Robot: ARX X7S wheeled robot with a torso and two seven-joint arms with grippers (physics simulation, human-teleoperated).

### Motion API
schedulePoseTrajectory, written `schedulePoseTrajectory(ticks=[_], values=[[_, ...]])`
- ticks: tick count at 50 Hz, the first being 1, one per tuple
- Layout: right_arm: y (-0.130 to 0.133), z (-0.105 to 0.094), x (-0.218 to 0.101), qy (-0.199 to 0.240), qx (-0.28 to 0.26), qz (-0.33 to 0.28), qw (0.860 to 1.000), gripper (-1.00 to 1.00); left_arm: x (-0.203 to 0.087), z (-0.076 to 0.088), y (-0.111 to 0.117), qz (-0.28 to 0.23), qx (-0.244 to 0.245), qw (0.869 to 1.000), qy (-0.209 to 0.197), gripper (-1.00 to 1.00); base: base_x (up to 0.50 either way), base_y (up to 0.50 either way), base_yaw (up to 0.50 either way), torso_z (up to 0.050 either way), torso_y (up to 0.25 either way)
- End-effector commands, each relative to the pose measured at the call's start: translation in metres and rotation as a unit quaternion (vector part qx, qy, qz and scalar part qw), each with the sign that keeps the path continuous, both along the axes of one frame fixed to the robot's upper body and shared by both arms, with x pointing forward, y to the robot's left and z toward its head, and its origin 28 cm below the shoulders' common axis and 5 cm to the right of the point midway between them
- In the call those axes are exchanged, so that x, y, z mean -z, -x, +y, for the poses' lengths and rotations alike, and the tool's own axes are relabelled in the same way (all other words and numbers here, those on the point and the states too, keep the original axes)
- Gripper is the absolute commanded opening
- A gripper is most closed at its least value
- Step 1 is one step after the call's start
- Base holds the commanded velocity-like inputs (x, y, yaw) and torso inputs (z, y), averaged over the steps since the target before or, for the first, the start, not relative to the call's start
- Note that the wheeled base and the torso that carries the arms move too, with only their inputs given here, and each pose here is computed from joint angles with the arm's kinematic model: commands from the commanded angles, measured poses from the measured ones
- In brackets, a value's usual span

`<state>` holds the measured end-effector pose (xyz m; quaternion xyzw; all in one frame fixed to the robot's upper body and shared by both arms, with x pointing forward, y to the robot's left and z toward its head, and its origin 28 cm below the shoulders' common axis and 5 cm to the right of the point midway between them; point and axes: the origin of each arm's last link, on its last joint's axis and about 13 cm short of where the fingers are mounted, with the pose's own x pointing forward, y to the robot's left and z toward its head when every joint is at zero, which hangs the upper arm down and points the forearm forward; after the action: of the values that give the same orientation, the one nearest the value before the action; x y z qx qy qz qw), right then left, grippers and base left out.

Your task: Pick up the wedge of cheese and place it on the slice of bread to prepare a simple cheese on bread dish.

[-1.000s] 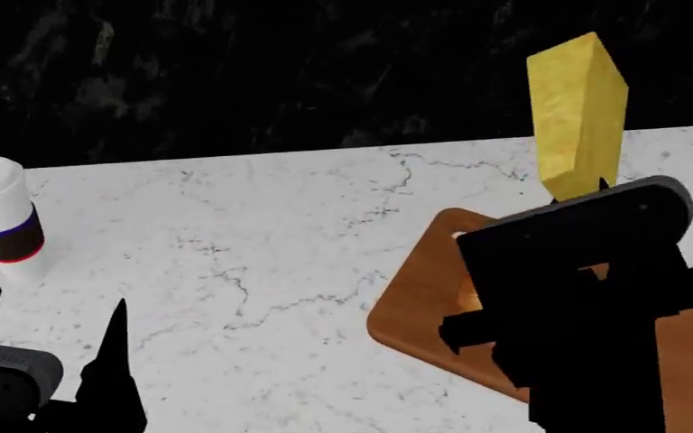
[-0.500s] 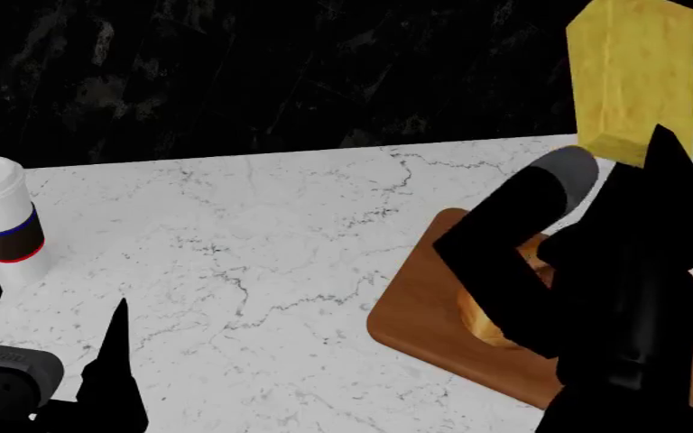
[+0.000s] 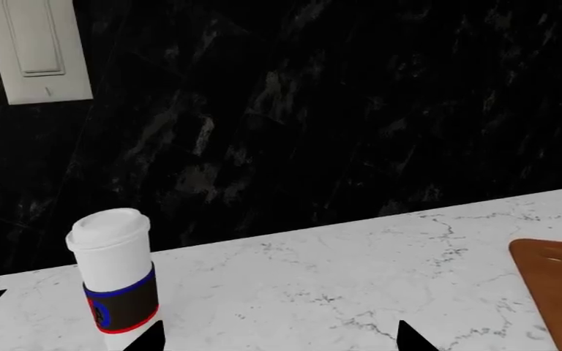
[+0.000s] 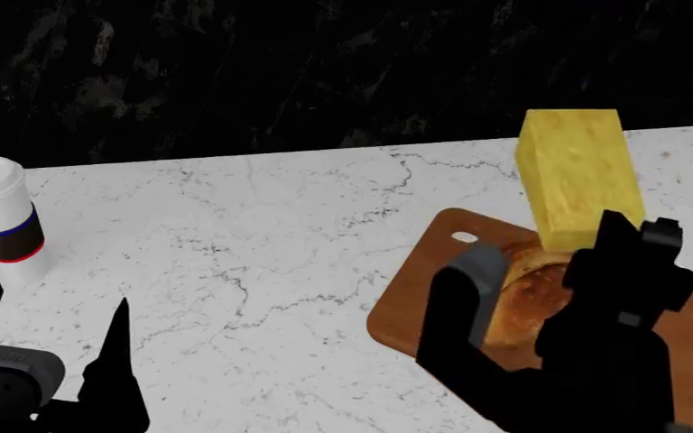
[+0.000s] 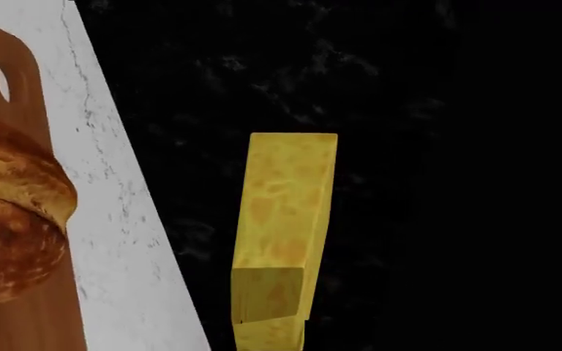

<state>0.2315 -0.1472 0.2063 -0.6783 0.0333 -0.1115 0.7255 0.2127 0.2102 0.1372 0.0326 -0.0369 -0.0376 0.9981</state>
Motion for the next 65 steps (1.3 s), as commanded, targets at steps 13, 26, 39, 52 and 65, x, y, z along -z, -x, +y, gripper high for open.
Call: schedulePoseTrajectory(ticks=[13, 26, 39, 52, 65], values=[[-0.002, -0.003, 0.001, 0.040, 0.007, 0.044, 0.998, -1.00, 0.003, 0.005, -0.018, 0.015, -0.026, 1.000, 0.011, 1.00, 0.02, 0.00, -0.01, 0.000, 0.000], [-0.011, -0.001, 0.014, 0.036, -0.001, 0.058, 0.998, -1.00, 0.002, 0.005, -0.018, 0.015, -0.026, 0.999, 0.011, 1.00, 0.02, 0.00, -0.01, 0.000, 0.000], [-0.019, -0.001, 0.021, 0.035, 0.002, 0.069, 0.997, -1.00, 0.003, 0.005, -0.018, 0.016, -0.026, 0.999, 0.010, 1.00, 0.02, 0.00, -0.01, 0.000, 0.000], [-0.020, -0.002, 0.026, 0.035, 0.004, 0.079, 0.996, -1.00, 0.003, 0.005, -0.018, 0.016, -0.027, 0.999, 0.010, 1.00, 0.02, 0.00, -0.01, 0.000, 0.000], [-0.024, 0.000, 0.029, 0.034, 0.000, 0.078, 0.996, -1.00, 0.002, 0.005, -0.018, 0.015, -0.026, 0.999, 0.012, 1.00, 0.02, 0.00, -0.01, 0.000, 0.000]])
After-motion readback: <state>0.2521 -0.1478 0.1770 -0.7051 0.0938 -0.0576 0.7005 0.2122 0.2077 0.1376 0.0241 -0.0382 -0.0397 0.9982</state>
